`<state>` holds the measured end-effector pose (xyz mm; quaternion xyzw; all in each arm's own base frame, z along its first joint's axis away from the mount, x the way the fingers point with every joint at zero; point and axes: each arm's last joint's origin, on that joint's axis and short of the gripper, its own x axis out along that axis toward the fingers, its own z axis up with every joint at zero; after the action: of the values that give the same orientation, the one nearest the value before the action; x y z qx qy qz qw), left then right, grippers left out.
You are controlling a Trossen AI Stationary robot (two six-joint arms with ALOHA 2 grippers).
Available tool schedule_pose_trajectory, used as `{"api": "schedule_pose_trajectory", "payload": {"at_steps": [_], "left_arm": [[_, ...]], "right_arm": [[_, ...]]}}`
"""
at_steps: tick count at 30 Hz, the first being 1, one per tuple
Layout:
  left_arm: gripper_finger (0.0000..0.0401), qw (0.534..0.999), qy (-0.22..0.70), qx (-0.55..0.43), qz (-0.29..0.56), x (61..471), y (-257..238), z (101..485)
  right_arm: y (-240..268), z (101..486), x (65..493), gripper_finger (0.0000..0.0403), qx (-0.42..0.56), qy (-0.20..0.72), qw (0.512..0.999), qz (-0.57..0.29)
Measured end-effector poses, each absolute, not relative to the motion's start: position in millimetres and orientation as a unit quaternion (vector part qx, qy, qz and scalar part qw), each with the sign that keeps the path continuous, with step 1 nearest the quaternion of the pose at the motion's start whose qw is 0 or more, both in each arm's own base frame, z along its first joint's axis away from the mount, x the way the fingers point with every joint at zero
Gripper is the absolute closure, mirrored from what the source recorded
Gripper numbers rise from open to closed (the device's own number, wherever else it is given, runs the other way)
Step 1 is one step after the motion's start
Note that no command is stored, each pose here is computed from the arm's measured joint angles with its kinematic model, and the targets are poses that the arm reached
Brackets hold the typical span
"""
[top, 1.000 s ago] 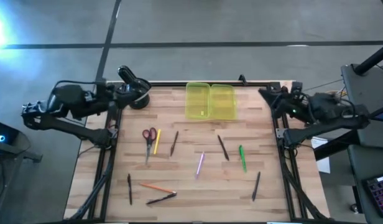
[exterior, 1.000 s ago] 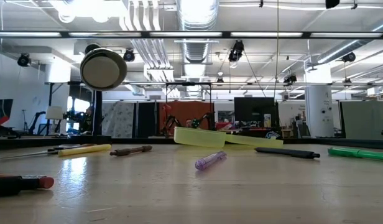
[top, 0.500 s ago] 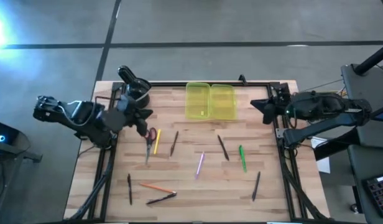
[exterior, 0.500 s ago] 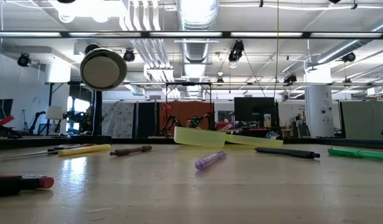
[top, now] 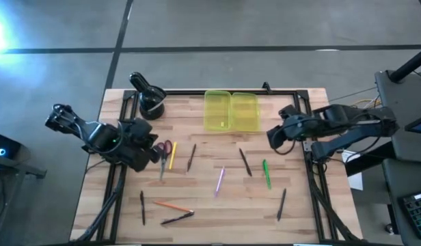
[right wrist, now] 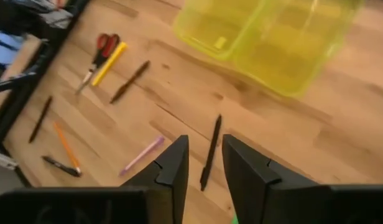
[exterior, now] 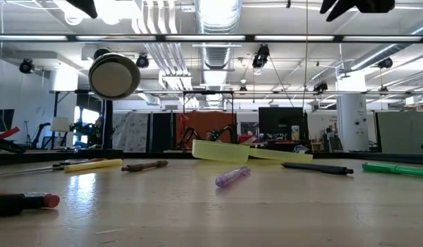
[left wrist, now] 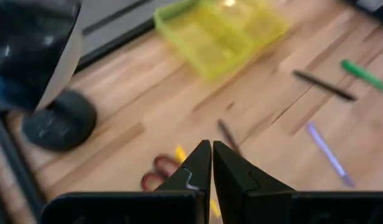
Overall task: Pick & place school supplies into a supply box
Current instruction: Put the black pen into the yellow supply box
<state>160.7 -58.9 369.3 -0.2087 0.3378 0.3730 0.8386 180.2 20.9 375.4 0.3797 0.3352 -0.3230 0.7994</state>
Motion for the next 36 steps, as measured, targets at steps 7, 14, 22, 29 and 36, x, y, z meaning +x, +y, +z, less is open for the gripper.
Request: {"api": "schedule_pose_trajectory", "payload": {"at_steps": [7, 14, 22, 29, 36], "left_arm": [[0.0401, 0.807, 0.400, -0.224, 0.372, 171, -67, 357], [0.0401, 0.782, 0.449, -0.247, 0.355, 177, -73, 350], [0.0388, 0.769, 0.443, -0.270, 0.375, 182, -76, 346], [0.0300, 0.741, 0.461, -0.283, 0.398, 182, -73, 330], [0.0269, 0.732, 0.464, -0.287, 0.407, 180, -73, 321]], "right_arm": [[26, 363, 201, 0.0301, 0.375, 0.377, 0.784, -0.321], [30, 354, 212, 0.0290, 0.363, 0.417, 0.777, -0.302], [32, 347, 224, 0.0263, 0.360, 0.428, 0.774, -0.296], [36, 333, 242, 0.0225, 0.382, 0.438, 0.749, -0.318], [42, 304, 267, 0.0217, 0.369, 0.498, 0.717, -0.319]]}}
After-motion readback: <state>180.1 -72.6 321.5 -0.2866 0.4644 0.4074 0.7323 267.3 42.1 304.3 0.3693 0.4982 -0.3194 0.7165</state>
